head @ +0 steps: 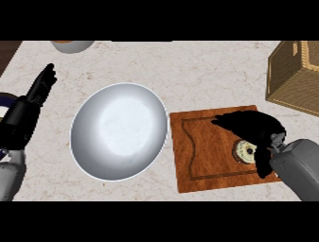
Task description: Pick the cupcake from the cutting board and place it in the basket
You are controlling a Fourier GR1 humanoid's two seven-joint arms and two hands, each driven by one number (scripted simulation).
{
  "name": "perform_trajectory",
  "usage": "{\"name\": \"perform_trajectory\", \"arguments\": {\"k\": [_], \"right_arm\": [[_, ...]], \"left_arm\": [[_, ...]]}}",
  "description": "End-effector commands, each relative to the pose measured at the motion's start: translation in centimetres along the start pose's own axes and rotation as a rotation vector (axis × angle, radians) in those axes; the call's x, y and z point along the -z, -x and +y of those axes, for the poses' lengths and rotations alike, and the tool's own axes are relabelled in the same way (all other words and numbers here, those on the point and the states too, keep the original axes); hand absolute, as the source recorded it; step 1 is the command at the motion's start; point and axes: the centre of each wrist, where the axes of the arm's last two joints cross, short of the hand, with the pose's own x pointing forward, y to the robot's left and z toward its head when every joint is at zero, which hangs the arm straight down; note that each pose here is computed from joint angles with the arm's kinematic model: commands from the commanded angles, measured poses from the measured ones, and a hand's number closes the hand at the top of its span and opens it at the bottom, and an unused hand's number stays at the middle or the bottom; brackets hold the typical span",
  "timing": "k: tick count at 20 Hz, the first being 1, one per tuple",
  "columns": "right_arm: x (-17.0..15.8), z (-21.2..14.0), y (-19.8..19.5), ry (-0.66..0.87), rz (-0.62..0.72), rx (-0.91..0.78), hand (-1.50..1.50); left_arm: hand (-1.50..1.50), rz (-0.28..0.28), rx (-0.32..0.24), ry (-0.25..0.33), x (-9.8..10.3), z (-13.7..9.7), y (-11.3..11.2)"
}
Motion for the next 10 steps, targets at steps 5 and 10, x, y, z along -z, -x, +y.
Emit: {"name": "perform_trajectory", "arguments": {"k": [5,10], "right_arm": [[1.2,2.7,1.2,-0.011,-0.001,0.016,-1.50],[0.6,5.1,1.5,-0.046,0.029,0.008,-1.50]], "left_arm": [[0.00,-0.003,-0.007,0.018,0.2,-0.1,-0.6],[0.00,0.000,0.001,0.015,-0.8,0.7,-0.4]]}}
